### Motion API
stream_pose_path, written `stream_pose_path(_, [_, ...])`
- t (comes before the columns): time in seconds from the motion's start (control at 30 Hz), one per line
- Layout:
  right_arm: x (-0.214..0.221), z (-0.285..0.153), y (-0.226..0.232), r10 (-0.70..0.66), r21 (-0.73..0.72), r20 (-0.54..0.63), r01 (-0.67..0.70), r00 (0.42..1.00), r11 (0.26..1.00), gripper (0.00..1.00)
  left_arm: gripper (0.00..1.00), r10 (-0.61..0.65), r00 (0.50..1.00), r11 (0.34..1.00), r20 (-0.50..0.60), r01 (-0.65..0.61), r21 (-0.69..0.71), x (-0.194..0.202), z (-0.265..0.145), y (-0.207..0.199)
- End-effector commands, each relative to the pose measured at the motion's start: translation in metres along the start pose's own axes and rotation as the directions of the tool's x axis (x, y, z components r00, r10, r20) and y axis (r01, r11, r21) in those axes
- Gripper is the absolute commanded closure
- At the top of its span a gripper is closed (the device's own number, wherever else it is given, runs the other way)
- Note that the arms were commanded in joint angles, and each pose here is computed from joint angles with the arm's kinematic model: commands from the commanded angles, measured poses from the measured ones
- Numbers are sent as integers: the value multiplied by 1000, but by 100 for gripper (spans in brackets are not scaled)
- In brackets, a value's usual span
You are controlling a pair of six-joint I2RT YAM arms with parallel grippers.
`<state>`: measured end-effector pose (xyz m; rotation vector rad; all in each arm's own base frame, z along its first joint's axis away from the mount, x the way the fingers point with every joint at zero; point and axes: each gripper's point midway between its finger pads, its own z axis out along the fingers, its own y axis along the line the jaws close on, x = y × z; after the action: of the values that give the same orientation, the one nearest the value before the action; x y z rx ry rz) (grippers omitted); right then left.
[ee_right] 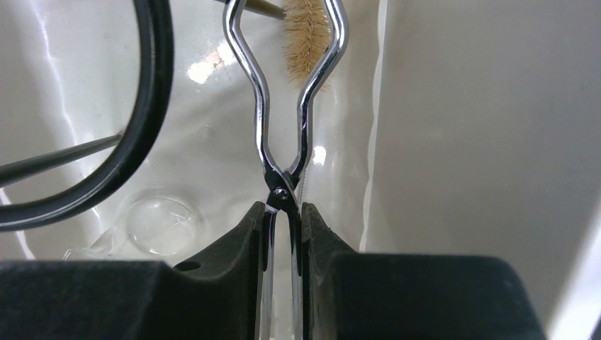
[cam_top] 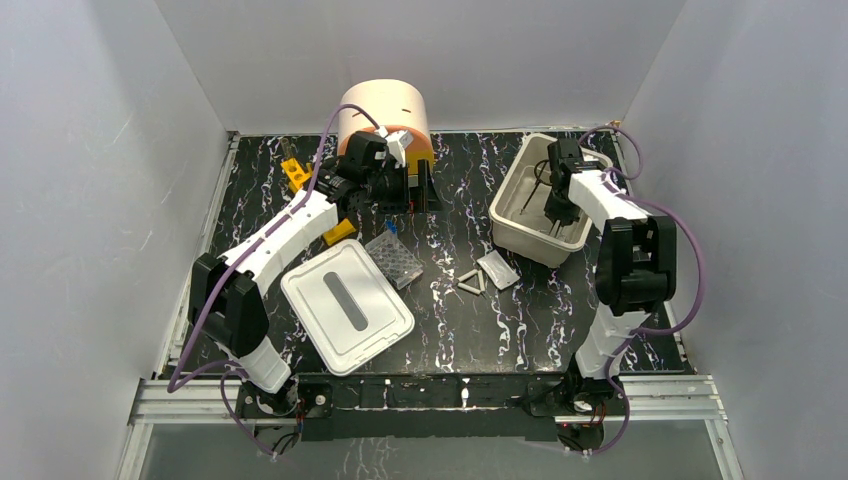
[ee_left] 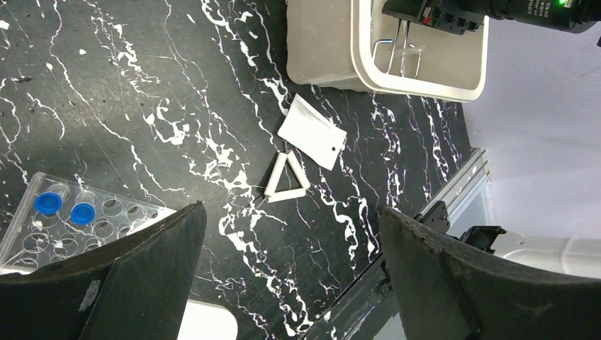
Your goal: Organize the chemistry lab equipment
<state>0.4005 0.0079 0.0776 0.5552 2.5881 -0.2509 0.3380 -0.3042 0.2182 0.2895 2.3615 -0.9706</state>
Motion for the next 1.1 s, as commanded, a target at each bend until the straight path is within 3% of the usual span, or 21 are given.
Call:
stream_pose_path(0.0, [-21, -9, 5, 26, -18, 55, -25, 998, 1000, 82, 8, 37, 998, 999, 53, -38, 9, -17, -20, -12])
stream_pose_path(0.3, [-44, -39, 7, 41, -64, 123, -33, 992, 997, 57, 8, 48, 997, 999, 62, -48, 0, -22, -23, -13])
stream_pose_path(0.57, [-68, -87, 14, 55, -169, 189, -23, 980, 985, 49, 8, 60, 995, 998, 82, -57, -35, -29, -28, -10])
stream_pose_path(0.8, [-82, -164, 36, 3, -389, 301, 120, 954, 913, 43, 7, 60, 991, 990, 123, -42, -138, -39, -35, 8])
stream_pose_path(1.07, [-9, -225, 104, -218, -472, 403, 406, 889, 782, 42, 7, -18, 965, 954, 263, 95, -284, -68, -65, 46])
